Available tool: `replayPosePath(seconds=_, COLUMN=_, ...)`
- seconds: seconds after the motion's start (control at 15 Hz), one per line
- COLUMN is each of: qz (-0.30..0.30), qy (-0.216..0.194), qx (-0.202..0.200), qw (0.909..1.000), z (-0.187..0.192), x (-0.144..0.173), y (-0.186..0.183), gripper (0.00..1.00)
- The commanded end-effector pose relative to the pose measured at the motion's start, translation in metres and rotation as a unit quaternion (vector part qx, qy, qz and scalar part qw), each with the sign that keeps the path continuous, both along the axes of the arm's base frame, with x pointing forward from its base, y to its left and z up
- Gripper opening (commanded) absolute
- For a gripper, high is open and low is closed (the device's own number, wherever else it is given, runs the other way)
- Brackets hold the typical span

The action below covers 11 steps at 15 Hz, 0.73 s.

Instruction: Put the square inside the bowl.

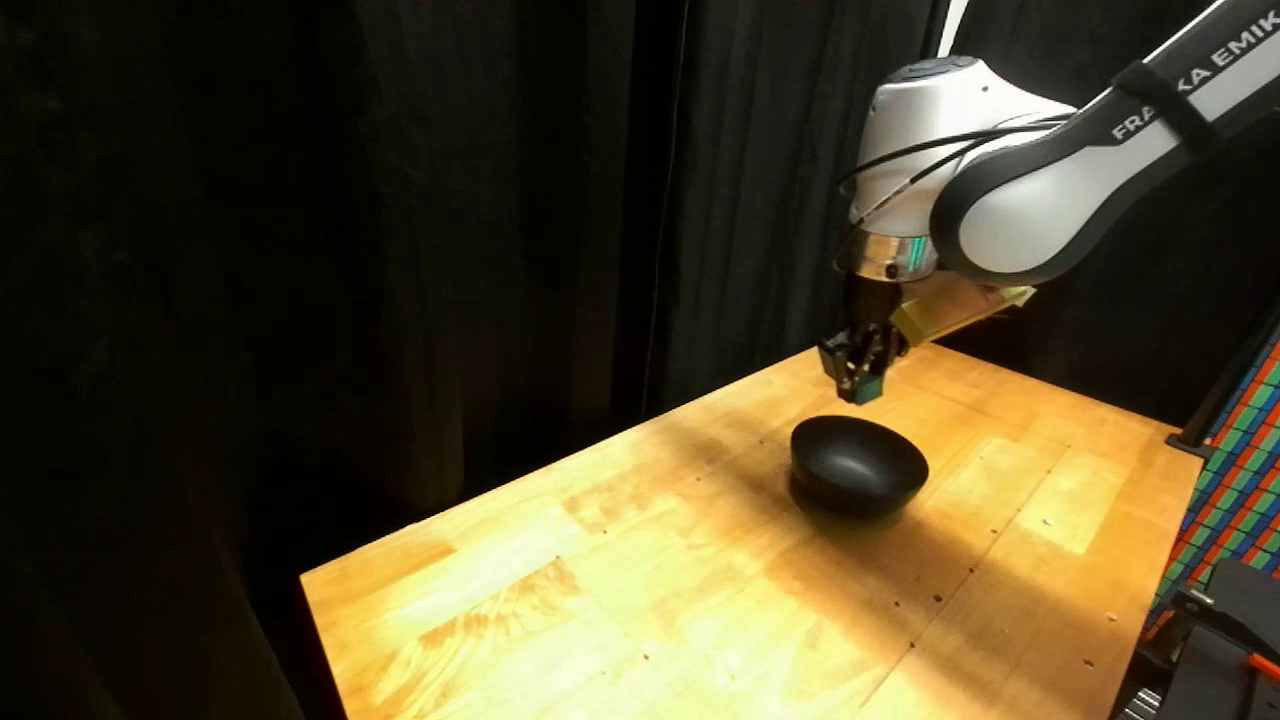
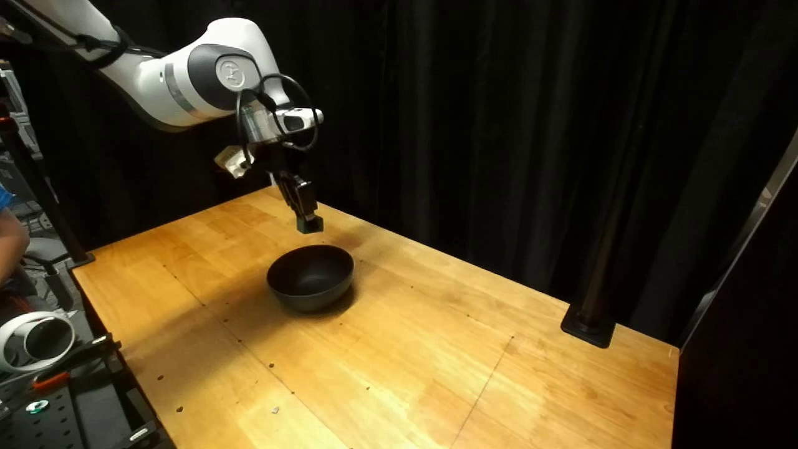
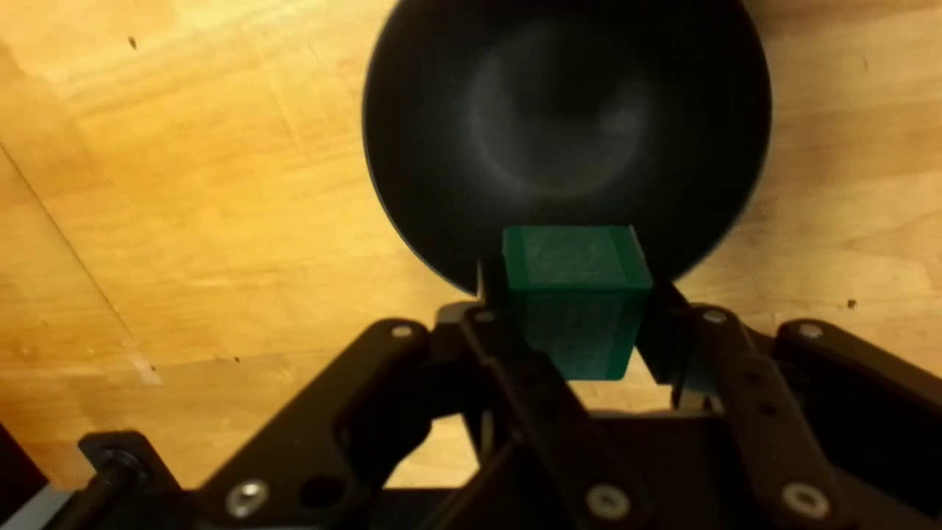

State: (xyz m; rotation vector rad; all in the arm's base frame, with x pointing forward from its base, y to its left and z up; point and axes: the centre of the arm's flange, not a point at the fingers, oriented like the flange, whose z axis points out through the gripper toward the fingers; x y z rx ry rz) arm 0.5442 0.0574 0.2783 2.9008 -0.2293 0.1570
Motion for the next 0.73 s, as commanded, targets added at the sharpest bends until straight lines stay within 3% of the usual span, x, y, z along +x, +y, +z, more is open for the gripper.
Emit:
replayPosePath(seconds=0.0, qz=-0.011, qy=0.044, qx=0.042, qw=0.9981, z=-0.011, x=-0.029, y=-0.027, gripper=0.18)
replayPosePath(seconds=0.13, qz=-0.023, qy=0.041, qx=0.062, qw=0.9969, z=-0.023, x=-0.035, y=-0.032, gripper=0.17)
replayPosePath(seconds=0.2, qz=-0.029, qy=0.033, qx=0.074, qw=0.9963, z=-0.025, x=-0.038, y=-0.035, gripper=0.67)
replayPosePath(seconds=0.33, qz=-0.032, qy=0.012, qx=0.083, qw=0.9959, z=-0.02, x=-0.043, y=-0.038, gripper=0.72)
replayPosePath(seconds=0.53, qz=-0.048, qy=-0.025, qx=0.086, qw=0.9948, z=0.026, x=-0.053, y=-0.05, gripper=0.97)
replayPosePath(seconds=0.67, qz=-0.059, qy=-0.047, qx=0.096, qw=0.9925, z=0.062, x=-0.065, y=-0.061, gripper=1.0)
